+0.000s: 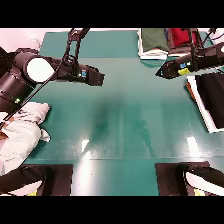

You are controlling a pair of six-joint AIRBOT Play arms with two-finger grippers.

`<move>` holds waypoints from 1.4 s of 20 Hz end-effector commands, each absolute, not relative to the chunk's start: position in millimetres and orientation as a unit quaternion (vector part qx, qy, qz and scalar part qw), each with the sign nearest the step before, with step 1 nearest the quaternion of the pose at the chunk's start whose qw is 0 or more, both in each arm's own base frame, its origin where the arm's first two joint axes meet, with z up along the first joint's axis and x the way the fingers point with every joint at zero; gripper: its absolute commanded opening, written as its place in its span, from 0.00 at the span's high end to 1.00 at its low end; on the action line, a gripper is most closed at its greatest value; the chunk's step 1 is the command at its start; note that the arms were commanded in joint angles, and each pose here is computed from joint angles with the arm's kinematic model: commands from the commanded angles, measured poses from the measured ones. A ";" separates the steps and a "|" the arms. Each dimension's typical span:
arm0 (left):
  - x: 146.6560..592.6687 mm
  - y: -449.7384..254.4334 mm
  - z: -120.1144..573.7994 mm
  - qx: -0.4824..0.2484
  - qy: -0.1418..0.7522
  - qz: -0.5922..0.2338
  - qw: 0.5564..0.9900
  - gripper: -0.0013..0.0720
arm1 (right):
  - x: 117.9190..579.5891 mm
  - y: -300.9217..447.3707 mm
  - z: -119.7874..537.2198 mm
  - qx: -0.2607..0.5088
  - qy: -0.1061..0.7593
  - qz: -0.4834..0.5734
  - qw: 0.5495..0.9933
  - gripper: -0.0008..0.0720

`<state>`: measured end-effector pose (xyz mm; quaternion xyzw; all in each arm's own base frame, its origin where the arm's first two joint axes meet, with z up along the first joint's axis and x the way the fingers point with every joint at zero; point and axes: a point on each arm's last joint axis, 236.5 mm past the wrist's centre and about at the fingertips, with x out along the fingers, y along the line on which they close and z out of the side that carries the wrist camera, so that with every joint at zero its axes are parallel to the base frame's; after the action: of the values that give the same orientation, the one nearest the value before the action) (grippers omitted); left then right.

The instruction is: Fold the shirts.

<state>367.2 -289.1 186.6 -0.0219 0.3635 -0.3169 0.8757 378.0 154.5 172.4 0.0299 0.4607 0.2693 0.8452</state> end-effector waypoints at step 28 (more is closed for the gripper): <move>347.4 65.0 87.4 0.056 0.542 0.104 0.832 0.08 | 366.5 154.9 166.3 0.026 0.483 0.276 0.831 0.97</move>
<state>373.6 12.1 133.6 0.0636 0.4868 0.0448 0.8700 366.8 154.5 166.5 0.0257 0.4824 0.2751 0.8312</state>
